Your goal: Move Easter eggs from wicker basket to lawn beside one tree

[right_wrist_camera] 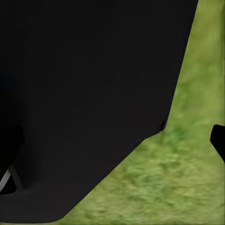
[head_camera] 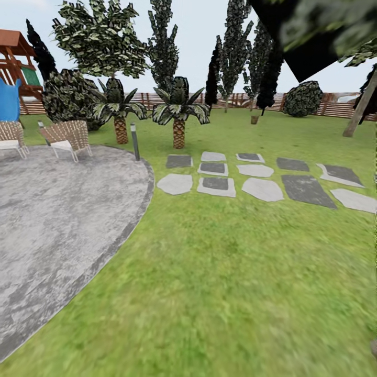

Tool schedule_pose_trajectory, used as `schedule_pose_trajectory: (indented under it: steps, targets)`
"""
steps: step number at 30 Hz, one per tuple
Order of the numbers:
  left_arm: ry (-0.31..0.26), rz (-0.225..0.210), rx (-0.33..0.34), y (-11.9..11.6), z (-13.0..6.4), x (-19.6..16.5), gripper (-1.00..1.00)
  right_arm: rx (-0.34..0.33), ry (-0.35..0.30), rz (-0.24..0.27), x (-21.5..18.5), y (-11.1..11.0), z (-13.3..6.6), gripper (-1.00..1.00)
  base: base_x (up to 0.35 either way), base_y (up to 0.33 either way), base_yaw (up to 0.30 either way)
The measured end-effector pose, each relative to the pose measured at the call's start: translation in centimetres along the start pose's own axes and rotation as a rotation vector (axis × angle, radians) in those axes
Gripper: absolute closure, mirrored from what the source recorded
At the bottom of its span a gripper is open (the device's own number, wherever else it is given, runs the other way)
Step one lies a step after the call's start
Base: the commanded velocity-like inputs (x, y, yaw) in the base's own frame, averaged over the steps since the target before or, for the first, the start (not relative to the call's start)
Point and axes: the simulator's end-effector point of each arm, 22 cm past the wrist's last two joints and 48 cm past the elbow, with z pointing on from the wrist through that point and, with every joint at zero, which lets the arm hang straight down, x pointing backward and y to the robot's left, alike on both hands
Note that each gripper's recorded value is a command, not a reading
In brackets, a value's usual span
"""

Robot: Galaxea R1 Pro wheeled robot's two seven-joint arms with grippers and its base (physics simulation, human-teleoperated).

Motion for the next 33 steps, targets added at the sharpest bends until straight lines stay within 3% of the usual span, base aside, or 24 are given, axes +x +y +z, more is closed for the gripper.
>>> schedule_pose_trajectory:
  steps: [33]
  targets:
    - [0.0,0.001,0.0,0.0,0.0,0.0,-1.0,0.001,0.0,0.001,-0.01,-0.03,0.0,-1.0,0.332,0.0,-0.016]
